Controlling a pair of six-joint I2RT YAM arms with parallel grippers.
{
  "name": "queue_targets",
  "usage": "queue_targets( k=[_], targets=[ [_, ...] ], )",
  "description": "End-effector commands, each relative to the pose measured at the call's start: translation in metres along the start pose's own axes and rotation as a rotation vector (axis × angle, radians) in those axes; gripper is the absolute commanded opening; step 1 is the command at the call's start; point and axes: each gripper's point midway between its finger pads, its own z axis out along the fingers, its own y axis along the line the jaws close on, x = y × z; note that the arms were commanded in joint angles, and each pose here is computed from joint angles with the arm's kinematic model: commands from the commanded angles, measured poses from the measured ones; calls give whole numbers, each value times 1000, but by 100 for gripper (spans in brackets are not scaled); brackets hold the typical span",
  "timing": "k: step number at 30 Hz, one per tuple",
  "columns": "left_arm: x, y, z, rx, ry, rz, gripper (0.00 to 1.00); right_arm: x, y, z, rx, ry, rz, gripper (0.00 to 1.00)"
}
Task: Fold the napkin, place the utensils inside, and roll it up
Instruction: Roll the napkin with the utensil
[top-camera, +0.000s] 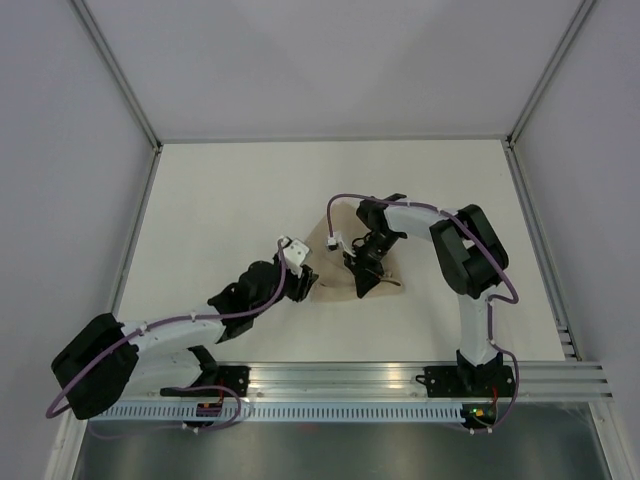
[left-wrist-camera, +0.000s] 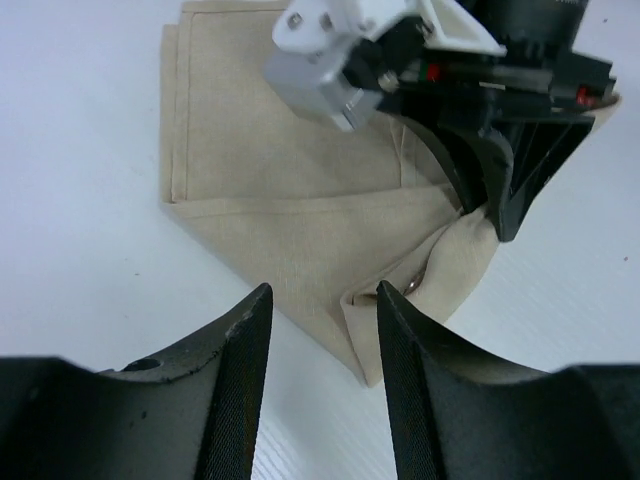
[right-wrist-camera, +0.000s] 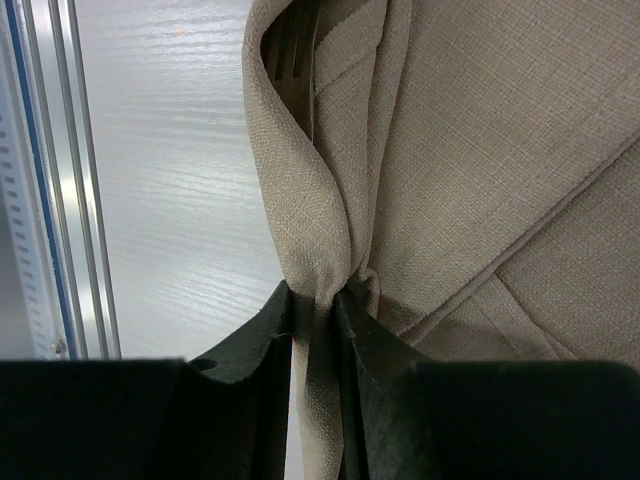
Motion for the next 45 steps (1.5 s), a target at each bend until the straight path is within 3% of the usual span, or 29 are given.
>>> queue_targets(
  k=[1,13,19,25,37,45],
  targets=[
    [-37,5,-11,-88,-225,87,52,33,-9,21,-45,102,28,15],
    [-11,-69,9,-3,-166,517,56,34,-17,21,-47,114,78,16],
    [5,-108,28,99,-161,691,65,37,-20,22,-41,125,97,15],
    [24,-126,44,177,-106,757,66,38,-22,21,-40,125,107,16],
    [55,-117,62,222,-3,771,67,40,-23,22,-43,131,115,15],
    [84,-111,68,283,132,770,59,40,-23,22,-43,131,115,15]
  ],
)
